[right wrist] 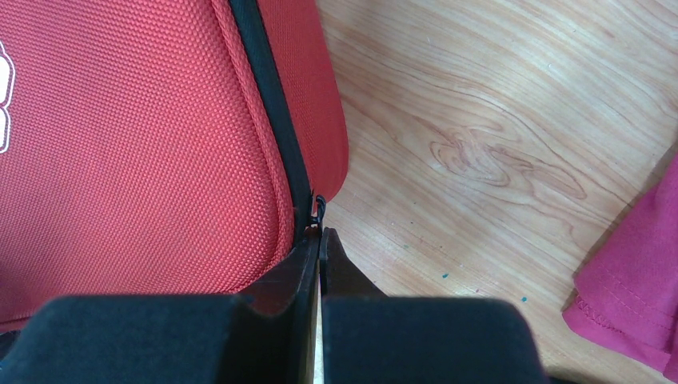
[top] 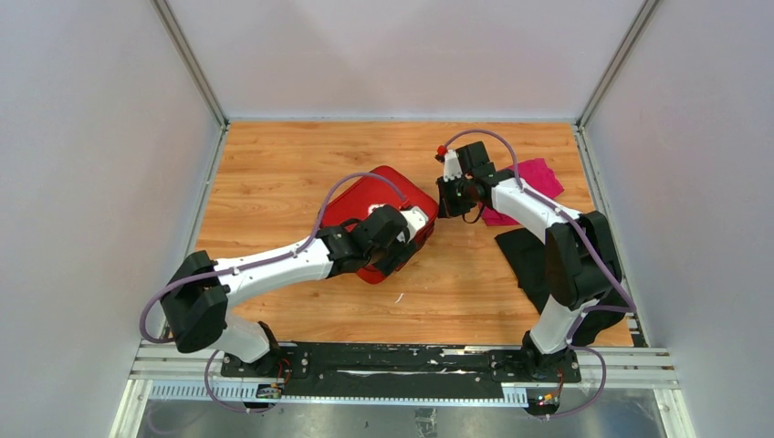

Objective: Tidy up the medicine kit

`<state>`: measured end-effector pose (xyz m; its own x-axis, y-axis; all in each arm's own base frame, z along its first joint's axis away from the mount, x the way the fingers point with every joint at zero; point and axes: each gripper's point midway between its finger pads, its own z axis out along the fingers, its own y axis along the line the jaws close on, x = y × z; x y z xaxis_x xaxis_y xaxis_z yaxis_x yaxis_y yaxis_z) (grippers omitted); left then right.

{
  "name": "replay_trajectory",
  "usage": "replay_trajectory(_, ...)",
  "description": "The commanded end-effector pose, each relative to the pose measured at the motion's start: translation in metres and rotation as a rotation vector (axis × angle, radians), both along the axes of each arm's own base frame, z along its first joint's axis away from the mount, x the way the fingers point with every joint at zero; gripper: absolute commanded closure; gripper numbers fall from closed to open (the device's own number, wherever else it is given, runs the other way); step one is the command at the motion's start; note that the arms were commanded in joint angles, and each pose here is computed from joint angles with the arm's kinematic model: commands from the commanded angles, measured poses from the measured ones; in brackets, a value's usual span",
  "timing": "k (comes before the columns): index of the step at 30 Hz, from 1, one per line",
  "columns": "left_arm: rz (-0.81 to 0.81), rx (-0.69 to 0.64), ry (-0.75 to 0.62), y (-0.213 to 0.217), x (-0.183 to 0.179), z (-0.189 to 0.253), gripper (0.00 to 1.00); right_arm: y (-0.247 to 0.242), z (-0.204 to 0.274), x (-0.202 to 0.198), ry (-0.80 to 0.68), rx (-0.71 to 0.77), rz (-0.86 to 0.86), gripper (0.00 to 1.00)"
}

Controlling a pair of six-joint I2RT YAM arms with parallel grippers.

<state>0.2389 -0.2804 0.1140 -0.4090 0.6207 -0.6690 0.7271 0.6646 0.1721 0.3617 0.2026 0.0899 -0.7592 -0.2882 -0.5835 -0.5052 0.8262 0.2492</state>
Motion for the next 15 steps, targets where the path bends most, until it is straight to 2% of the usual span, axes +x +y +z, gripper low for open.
replay_trajectory(1, 0.027, 0.036, -0.033, 0.002, 0.007, -0.005, 0.39, -0.011, -0.011, -0.003, 0.028, -0.031, -0.041, 1.0)
replay_trajectory(5, 0.086, 0.066, -0.03, 0.008, 0.011, -0.016, 0.41, -0.015, -0.01, -0.006, 0.025, -0.042, -0.053, 1.0)
replay_trajectory(15, 0.201, 0.049, 0.01, 0.016, 0.008, -0.04, 0.56, -0.033, -0.014, -0.035, 0.064, -0.086, -0.081, 1.0)
